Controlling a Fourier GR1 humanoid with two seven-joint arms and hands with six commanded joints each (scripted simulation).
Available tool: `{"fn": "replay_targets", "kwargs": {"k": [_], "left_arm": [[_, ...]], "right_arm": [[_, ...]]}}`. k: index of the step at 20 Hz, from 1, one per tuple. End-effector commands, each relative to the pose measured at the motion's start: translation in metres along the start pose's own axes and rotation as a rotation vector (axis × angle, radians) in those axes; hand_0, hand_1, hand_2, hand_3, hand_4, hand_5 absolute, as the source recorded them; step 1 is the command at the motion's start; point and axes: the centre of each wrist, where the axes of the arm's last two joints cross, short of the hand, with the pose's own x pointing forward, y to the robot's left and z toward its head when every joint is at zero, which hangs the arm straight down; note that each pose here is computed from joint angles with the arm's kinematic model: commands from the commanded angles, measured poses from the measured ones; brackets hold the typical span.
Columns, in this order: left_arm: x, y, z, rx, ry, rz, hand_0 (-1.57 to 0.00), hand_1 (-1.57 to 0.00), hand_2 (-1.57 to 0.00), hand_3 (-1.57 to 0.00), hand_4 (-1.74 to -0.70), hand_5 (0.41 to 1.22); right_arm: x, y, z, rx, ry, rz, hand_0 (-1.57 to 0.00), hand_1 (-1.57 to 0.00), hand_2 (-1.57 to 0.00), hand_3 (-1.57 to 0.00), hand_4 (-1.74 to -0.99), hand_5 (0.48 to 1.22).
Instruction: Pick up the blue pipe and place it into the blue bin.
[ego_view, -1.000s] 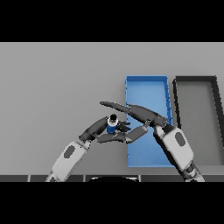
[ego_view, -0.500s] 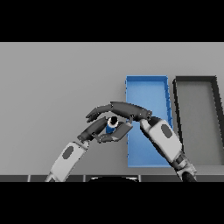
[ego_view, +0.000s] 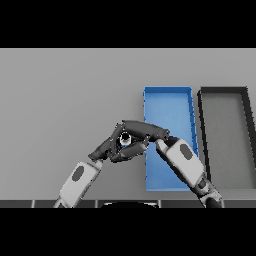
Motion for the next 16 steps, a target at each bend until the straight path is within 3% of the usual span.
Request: {"fn": "replay_targets", "kwargs": {"k": [1, 4, 8, 9, 10, 13, 16], "left_arm": [[0.001, -0.001, 0.001, 0.002, 0.001, -0.003, -1.57, -1.57, -1.57, -1.44, -1.72, 1.221], [0.003, 0.001, -0.001, 0.006, -0.002, -0.020, -1.57, -1.57, -1.57, -1.43, -1.73, 1.221], [0.002, 0.000, 0.002, 0.042, -0.012, -0.073, -1.57, -1.57, -1.57, -1.45, -1.72, 1.221], [0.004, 0.002, 0.005, 0.041, -0.031, -0.102, -1.46, -1.34, -1.29, -1.17, -1.60, 1.221], [0.003, 0.001, 0.007, 0.013, -0.009, -0.108, -1.17, -1.07, -1.03, -0.93, -1.47, 1.221], [0.004, 0.007, 0.007, -0.053, 0.015, -0.136, -0.60, -0.55, -0.53, -0.48, -1.21, 1.221], [0.004, 0.009, 0.007, -0.033, 0.070, -0.146, -0.31, -0.28, -0.27, -0.24, -1.05, 0.938]], "right_arm": [[0.000, 0.000, 0.003, 0.001, -0.001, 0.009, -1.48, -1.48, -1.48, -1.40, -1.692, 1.071], [-0.001, 0.006, 0.000, -0.007, -0.030, -0.008, -1.52, -1.52, -1.53, -1.48, -1.716, 1.144], [-0.002, 0.006, 0.000, -0.052, -0.033, -0.010, -1.55, -1.55, -1.55, -1.54, -1.731, 1.190], [0.004, 0.010, -0.001, -0.055, -0.043, -0.002, -1.56, -1.56, -1.56, -1.54, -1.733, 1.196], [0.002, 0.010, 0.000, -0.063, -0.030, 0.004, -1.56, -1.56, -1.56, -1.55, -1.734, 1.201], [0.005, 0.013, -0.002, -0.066, -0.008, -0.001, -1.56, -1.56, -1.56, -1.56, -1.738, 1.211], [0.004, 0.015, -0.002, -0.078, 0.006, 0.007, -1.57, -1.57, -1.57, -1.56, -1.739, 1.216]]}}
